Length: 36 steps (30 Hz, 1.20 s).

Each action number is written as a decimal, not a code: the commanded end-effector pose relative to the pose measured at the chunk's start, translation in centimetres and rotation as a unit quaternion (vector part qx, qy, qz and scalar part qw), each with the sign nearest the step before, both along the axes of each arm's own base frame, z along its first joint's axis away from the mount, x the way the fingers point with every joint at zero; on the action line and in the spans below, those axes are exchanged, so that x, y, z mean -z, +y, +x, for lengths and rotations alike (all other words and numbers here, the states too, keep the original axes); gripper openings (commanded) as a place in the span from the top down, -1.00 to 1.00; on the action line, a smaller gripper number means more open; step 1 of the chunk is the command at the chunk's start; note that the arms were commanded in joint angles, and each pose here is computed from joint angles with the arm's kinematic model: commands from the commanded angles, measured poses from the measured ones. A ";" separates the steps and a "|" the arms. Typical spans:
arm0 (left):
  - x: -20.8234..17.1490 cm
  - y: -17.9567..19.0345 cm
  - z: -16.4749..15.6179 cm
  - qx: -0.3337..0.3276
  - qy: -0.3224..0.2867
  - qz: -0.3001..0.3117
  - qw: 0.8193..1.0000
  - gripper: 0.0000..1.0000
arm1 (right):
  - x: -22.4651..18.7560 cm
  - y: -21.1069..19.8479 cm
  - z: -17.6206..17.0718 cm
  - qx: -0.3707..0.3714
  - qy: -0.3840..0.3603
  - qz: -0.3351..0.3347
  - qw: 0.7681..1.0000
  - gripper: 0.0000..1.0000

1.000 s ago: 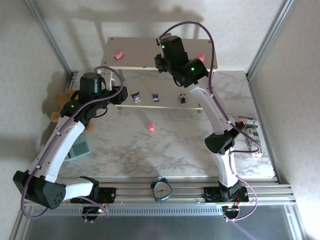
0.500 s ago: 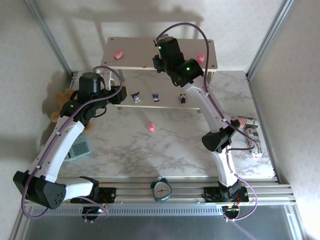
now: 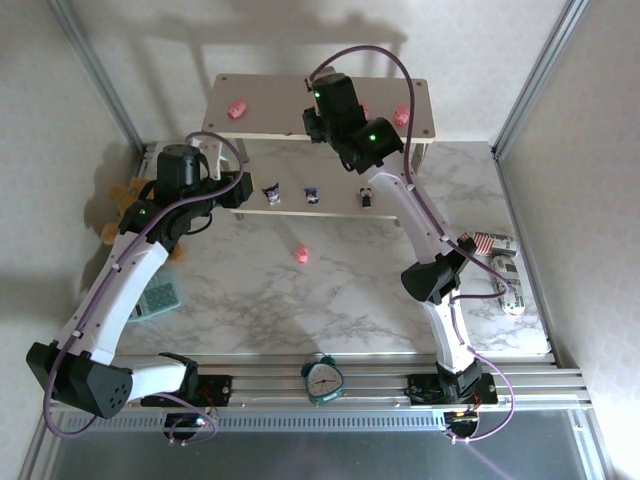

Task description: Place and organize the plastic toys onto the shelf

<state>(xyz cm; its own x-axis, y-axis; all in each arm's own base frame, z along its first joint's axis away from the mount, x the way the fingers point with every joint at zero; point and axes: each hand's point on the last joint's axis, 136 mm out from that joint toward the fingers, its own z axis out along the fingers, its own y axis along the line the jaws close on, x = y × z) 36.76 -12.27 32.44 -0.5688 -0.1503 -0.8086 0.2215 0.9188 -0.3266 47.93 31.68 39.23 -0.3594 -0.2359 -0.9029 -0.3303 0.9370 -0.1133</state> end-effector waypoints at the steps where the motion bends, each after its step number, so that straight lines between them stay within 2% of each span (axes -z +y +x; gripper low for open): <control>1: -0.3 0.3 -0.2 0.004 -0.004 0.004 1.000 0.12 | 0.3 -0.2 1.0 0.011 -0.005 0.001 1.000 0.26; 13: 0.3 0.8 -0.1 0.000 0.002 0.009 1.000 0.11 | 0.4 0.1 1.7 0.010 -0.009 0.016 1.000 0.18; 22: 0.2 1.0 0.0 -0.001 0.001 0.010 1.000 0.11 | -0.5 0.4 1.7 0.006 -0.017 0.034 0.999 -0.08; 26: 0.1 1.1 0.0 -0.002 0.000 0.010 1.000 0.08 | -1.1 0.6 1.6 -0.001 -0.023 0.043 0.999 -0.29; 30: 0.3 1.3 -0.1 -0.006 0.000 0.012 1.000 0.00 | -2.3 0.9 1.2 -0.016 -0.034 0.059 0.998 -0.40; 36: 0.7 1.3 -0.3 -0.007 0.001 0.012 1.000 -0.02 | -5.9 1.3 -0.1 -0.046 -0.062 0.098 0.992 -0.48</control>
